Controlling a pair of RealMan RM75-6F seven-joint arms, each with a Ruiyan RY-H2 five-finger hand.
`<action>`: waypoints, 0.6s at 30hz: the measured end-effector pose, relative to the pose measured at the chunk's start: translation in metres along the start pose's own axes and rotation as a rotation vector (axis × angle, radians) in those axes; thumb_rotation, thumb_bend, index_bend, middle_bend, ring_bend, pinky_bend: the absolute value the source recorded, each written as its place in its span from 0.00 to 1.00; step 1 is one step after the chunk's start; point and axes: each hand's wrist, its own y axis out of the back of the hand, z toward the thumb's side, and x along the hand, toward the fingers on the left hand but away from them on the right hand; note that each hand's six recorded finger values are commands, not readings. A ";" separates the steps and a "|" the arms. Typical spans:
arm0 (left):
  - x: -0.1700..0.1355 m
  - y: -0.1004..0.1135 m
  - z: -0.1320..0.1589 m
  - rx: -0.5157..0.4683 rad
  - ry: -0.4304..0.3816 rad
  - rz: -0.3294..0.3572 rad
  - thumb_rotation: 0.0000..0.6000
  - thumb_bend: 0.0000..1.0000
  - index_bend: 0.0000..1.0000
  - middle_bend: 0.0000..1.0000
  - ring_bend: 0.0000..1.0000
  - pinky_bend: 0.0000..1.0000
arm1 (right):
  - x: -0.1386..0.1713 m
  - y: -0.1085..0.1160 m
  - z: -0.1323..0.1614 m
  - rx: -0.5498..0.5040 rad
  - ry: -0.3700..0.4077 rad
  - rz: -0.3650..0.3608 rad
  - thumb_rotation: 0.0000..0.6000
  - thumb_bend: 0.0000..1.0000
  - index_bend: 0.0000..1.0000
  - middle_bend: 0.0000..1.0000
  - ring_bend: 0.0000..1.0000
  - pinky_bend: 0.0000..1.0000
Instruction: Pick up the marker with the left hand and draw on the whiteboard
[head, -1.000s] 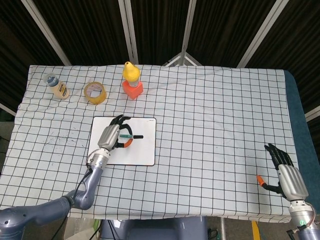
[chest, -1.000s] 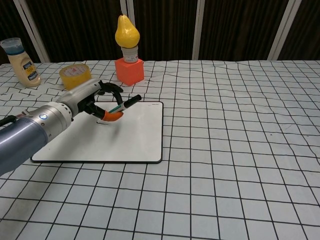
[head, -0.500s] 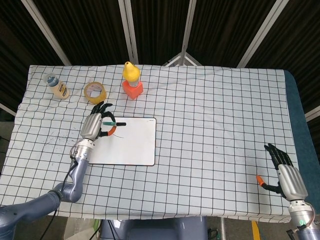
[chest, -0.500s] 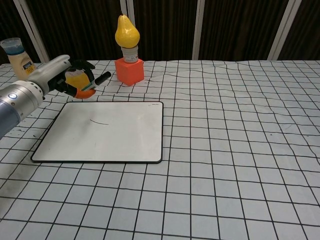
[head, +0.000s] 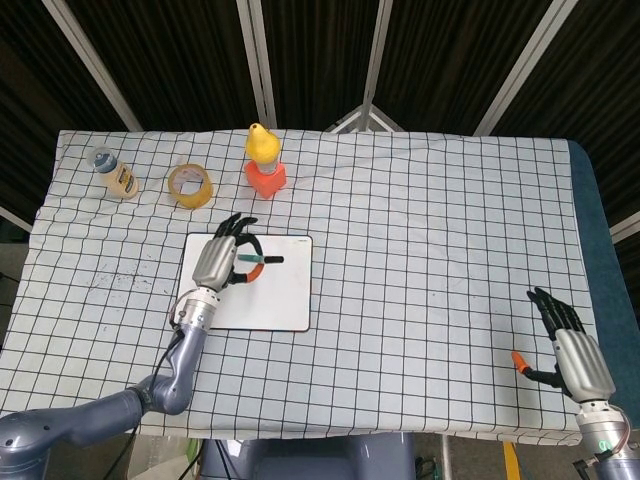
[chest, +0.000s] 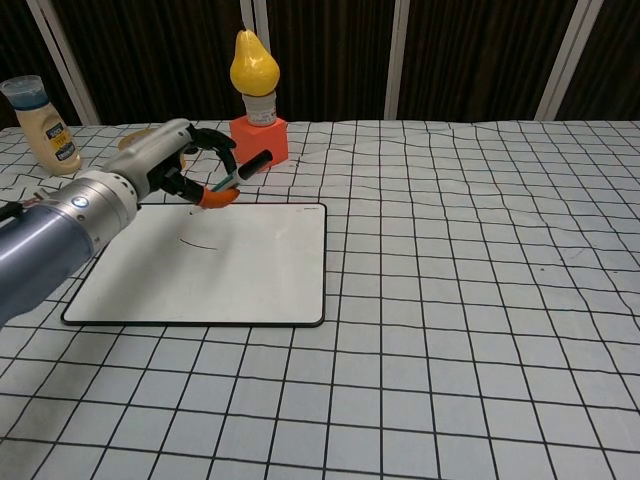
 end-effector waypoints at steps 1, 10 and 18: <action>0.000 -0.004 0.003 0.000 -0.001 -0.005 1.00 0.56 0.70 0.14 0.01 0.04 | 0.000 0.000 0.000 -0.001 0.000 0.000 1.00 0.32 0.00 0.00 0.00 0.00; -0.002 -0.030 0.020 -0.010 0.004 -0.028 1.00 0.56 0.70 0.14 0.01 0.04 | 0.000 0.001 0.000 -0.007 0.004 0.003 1.00 0.32 0.00 0.00 0.00 0.00; 0.000 -0.037 0.025 -0.018 0.003 -0.028 1.00 0.56 0.70 0.14 0.01 0.04 | 0.000 0.001 0.000 -0.009 0.004 0.003 1.00 0.32 0.00 0.00 0.00 0.00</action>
